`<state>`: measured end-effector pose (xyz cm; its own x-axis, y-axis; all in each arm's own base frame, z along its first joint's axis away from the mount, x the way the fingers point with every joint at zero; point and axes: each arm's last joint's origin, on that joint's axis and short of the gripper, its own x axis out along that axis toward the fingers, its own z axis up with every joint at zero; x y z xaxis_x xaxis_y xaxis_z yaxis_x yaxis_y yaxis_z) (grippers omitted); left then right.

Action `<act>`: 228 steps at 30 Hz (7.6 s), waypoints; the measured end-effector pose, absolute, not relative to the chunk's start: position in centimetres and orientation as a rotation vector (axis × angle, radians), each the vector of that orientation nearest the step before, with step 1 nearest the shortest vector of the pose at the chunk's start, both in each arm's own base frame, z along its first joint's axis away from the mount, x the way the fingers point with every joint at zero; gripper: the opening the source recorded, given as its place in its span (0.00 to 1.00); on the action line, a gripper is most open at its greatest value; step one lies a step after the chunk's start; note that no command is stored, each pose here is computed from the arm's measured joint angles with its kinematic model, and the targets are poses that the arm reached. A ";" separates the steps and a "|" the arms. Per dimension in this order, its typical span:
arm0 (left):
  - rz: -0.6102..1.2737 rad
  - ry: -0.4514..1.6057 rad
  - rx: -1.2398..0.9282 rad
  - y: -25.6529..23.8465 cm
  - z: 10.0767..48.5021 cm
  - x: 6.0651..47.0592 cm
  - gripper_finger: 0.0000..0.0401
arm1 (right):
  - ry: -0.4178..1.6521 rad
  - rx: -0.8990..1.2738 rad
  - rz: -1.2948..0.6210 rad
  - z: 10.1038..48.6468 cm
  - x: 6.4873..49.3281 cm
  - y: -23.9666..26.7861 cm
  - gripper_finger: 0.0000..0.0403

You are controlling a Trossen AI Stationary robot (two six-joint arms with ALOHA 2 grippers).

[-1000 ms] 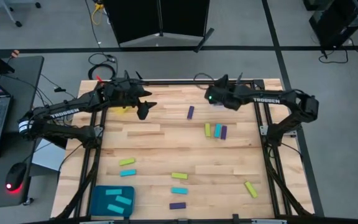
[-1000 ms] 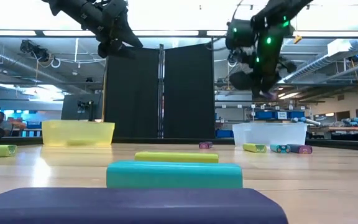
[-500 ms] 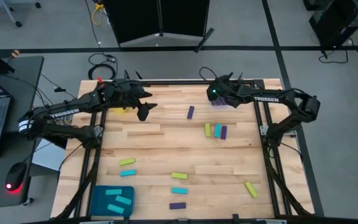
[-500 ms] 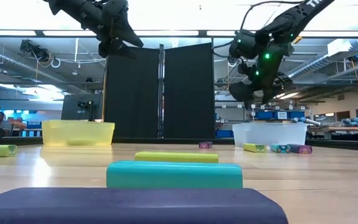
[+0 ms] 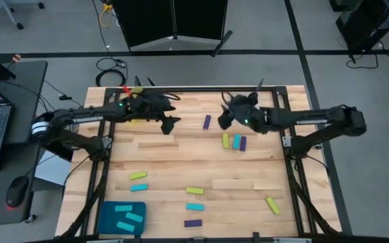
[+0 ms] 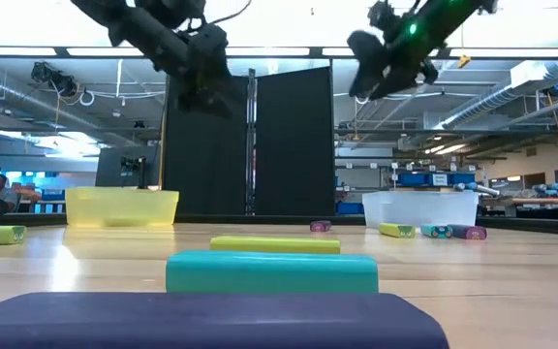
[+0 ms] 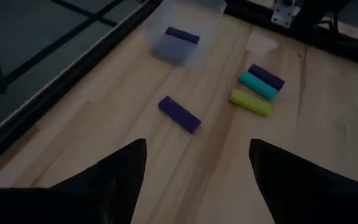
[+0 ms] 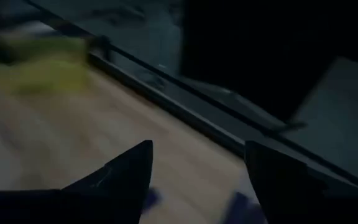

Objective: Sort blocks
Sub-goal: Put the light green block into the yellow transparent bin

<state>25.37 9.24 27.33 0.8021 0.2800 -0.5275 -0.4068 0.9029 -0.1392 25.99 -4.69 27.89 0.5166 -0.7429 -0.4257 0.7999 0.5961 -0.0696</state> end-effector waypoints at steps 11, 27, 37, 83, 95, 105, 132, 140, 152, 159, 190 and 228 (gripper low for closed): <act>0.336 0.385 -0.171 9.4 28.7 26.0 0.73 | 0.409 0.259 -0.824 23.3 30.7 -0.3 0.60; 0.281 0.644 -0.149 7.1 28.4 22.6 0.73 | 0.416 0.198 -0.662 22.8 32.1 1.7 0.60; 0.184 1.051 -0.154 3.2 25.7 20.7 0.73 | 0.443 0.129 -0.596 22.6 31.9 3.8 0.60; 0.102 1.338 -0.222 -8.1 13.9 15.9 0.73 | 0.449 0.092 -0.583 22.7 31.9 4.0 0.52; 0.142 1.345 -0.179 -7.9 13.3 15.8 0.52 | 0.449 0.092 -0.583 22.7 31.9 4.0 0.52; 0.146 1.343 -0.177 -7.9 13.4 15.8 0.26 | 0.449 0.092 -0.583 22.7 31.9 4.0 0.49; 1.081 0.935 -0.127 7.4 24.6 17.9 0.26 | 0.389 0.096 -0.550 23.2 32.2 4.7 0.45; 1.159 0.911 -0.175 12.7 25.0 16.3 0.28 | 0.389 0.092 -0.529 23.2 32.1 5.3 0.45; 1.234 0.926 -0.212 14.7 25.0 14.7 0.56 | 0.390 0.091 -0.528 23.2 32.0 5.4 0.44; 0.827 0.750 -0.237 13.4 26.2 17.1 0.58 | 0.405 0.051 -0.481 23.2 31.8 6.5 0.45; 0.284 0.525 -0.066 1.5 28.6 21.8 0.55 | 0.717 0.117 0.044 13.7 35.6 15.7 0.58; 0.268 0.354 -0.107 0.3 31.6 18.7 0.55 | 0.935 0.045 -0.042 11.3 37.2 15.0 0.30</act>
